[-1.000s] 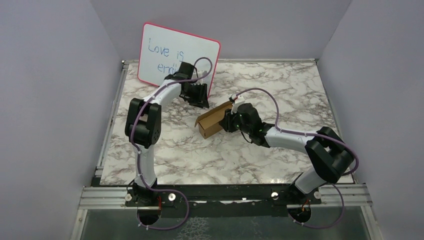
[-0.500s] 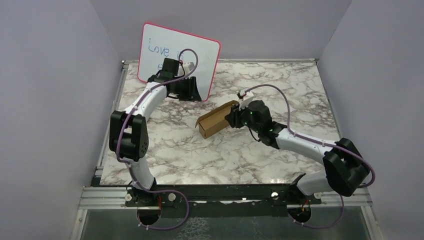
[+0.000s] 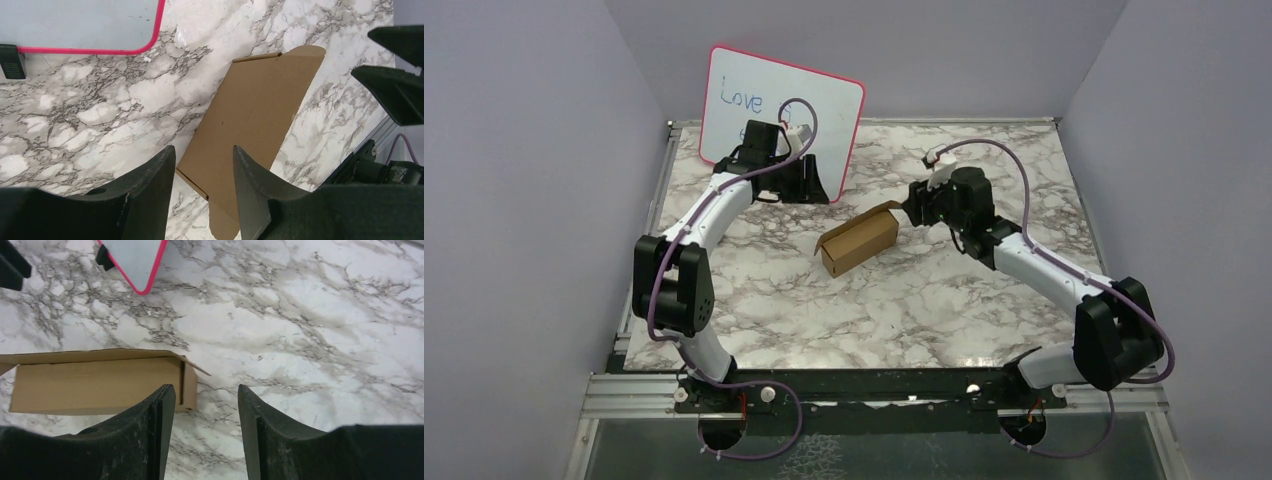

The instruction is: Fold the paper box

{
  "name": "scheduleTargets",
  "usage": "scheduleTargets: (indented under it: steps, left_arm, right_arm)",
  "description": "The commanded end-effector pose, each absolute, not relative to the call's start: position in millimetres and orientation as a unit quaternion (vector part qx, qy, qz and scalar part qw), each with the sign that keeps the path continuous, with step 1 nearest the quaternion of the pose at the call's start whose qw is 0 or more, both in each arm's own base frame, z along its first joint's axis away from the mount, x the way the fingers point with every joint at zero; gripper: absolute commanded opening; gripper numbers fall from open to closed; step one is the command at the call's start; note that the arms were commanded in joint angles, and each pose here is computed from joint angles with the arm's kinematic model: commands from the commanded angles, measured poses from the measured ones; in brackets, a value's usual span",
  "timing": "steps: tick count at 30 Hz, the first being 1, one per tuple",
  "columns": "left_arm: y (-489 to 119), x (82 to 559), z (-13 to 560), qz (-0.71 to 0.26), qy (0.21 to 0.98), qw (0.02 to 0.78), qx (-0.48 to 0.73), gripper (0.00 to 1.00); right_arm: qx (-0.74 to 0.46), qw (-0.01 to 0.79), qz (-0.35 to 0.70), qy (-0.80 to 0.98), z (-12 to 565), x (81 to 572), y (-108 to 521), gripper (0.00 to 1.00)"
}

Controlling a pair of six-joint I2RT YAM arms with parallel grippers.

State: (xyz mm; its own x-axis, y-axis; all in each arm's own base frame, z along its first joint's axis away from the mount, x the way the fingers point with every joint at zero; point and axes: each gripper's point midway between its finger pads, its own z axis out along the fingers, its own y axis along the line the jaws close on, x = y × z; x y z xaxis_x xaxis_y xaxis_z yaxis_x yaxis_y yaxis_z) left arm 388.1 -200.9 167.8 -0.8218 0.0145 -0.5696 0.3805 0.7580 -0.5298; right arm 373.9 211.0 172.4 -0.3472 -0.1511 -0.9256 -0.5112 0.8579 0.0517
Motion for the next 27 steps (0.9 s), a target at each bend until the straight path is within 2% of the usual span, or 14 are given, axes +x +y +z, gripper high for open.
scheduleTargets:
  steps: [1,8,16,27]
  left_arm:
    - [-210.0,377.1,185.5,-0.342,0.881,0.298,0.135,0.47]
    - [-191.8,362.8,190.1,-0.298,0.89,0.324,0.121,0.47]
    - [-164.0,328.6,197.0,-0.251,0.899,0.349,0.084,0.47]
    - [-183.8,283.6,173.5,-0.257,0.91,0.31,0.093,0.47]
  right_arm:
    - [-0.268,0.534,0.175,0.783,173.7,385.3,210.1,0.56]
    - [-0.338,0.503,0.189,0.773,153.6,391.5,217.5,0.55]
    - [-0.395,0.504,0.208,0.739,159.0,394.9,233.4,0.55]
    - [-0.421,0.482,0.208,0.74,151.0,396.3,236.6,0.48]
